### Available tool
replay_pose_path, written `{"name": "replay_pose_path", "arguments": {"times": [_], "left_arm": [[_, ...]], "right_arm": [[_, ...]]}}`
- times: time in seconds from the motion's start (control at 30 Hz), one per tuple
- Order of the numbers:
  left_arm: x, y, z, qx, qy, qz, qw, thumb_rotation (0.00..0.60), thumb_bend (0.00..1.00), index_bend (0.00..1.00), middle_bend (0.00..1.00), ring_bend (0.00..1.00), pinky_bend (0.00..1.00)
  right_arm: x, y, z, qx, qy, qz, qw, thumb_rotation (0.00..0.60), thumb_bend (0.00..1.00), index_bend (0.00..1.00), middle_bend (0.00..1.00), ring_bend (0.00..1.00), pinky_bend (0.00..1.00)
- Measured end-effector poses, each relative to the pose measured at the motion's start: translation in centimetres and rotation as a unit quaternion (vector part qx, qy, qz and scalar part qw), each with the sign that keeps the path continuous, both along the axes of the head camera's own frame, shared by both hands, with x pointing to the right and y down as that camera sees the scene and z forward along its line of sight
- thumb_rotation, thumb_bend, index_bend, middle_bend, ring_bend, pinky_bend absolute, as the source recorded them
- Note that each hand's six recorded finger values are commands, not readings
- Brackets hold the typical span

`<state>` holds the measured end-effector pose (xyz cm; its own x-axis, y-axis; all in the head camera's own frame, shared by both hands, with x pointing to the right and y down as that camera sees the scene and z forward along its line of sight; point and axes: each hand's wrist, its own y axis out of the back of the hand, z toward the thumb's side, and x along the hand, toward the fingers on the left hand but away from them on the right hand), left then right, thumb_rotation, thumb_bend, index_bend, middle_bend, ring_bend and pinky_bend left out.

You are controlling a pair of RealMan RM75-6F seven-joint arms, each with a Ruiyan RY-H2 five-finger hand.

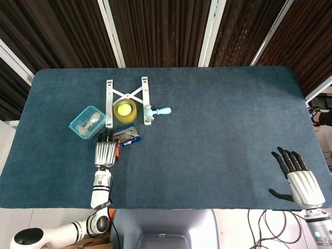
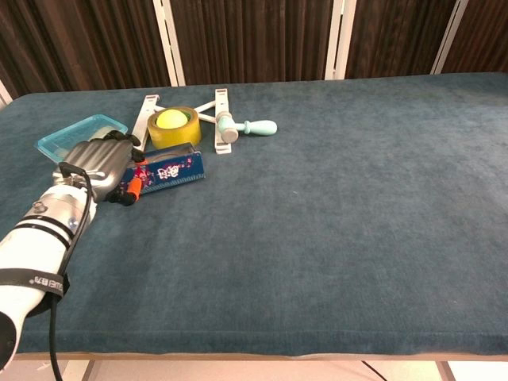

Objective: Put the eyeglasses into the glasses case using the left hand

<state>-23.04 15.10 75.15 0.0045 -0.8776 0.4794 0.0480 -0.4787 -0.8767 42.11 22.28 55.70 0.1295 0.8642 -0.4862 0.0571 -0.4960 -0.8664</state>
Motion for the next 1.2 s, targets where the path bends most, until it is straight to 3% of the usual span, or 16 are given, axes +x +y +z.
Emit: {"name": "replay_pose_path", "arguments": {"times": [0.33, 0.47, 0.73, 1.2], "left_arm": [[-0.9, 0.6, -3.7, 0.019, 0.054, 0.000, 0.9984, 0.600, 0.54, 0.61, 0.12, 0.04, 0.15], [-1.8, 0.1, -4.7, 0.016, 0.050, -0.004, 0.9986, 0.600, 0.54, 0.61, 0.13, 0.04, 0.14], [-2.8, -0.6, -4.0, -0.012, 0.017, -0.007, 0.9998, 0.600, 0.54, 0.62, 0.13, 0.05, 0.14], [-2.6, -1.8, -2.4, -0.034, 0.009, -0.019, 0.9992, 0.600, 0.52, 0.62, 0.13, 0.05, 0.14]], "right_arm": [[-0.1, 0.1, 0.0, 0.000, 0.001, -0.001, 1.0000, 0.600, 0.18, 0.00, 0.00, 0.00, 0.00], [-0.2, 0.2, 0.1, -0.001, 0.003, -0.004, 1.0000, 0.600, 0.18, 0.00, 0.00, 0.00, 0.00], [-0.2, 0.2, 0.2, -0.002, 0.003, -0.003, 1.0000, 0.600, 0.18, 0.00, 0.00, 0.00, 0.00], [-0.1, 0.1, 0.1, -0.002, 0.002, -0.002, 1.0000, 0.600, 0.18, 0.00, 0.00, 0.00, 0.00]]}}
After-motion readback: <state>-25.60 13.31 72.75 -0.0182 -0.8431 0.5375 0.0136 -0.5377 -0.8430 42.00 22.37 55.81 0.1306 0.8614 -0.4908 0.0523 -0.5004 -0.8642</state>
